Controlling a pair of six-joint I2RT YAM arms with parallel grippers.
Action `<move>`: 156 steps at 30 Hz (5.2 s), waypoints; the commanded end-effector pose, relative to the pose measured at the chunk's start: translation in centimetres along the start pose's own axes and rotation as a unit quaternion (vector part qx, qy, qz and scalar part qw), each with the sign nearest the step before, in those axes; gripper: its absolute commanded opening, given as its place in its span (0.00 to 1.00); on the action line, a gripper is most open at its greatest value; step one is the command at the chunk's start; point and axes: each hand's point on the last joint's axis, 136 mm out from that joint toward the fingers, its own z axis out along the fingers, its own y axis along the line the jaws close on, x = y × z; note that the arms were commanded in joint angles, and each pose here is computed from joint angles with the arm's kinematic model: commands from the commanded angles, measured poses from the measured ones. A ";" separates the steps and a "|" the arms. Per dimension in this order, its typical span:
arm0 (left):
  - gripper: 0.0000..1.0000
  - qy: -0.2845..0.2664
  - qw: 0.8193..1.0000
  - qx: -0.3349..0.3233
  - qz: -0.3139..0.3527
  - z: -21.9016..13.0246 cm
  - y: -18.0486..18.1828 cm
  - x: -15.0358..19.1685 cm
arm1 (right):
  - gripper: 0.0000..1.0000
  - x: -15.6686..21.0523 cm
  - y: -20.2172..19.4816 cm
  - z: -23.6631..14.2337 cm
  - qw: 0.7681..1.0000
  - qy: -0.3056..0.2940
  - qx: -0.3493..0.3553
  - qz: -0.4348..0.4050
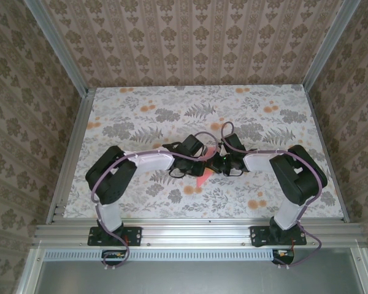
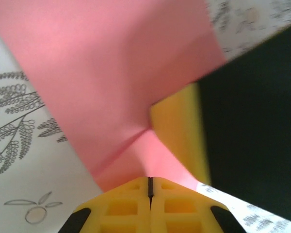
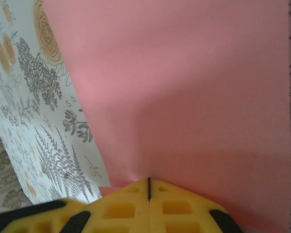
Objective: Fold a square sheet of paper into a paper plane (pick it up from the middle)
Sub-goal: Third fold the triangle at the center of the table.
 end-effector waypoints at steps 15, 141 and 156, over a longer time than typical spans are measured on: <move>0.03 0.022 0.999 -0.032 -0.031 0.7 2.1 3.5 | 0.08 0.8 -1.3 -2.7 0.999 -0.016 0.031 -0.022; 0.10 0.025 1.000 -0.004 -0.012 -0.5 2.1 3.0 | 0.08 -1.2 1.0 -1.6 0.992 0.024 -0.069 -0.103; 0.52 -0.068 0.992 -0.059 0.088 -6.7 -3.4 3.5 | 0.01 1.2 -1.9 -5.1 0.992 -0.109 0.013 0.059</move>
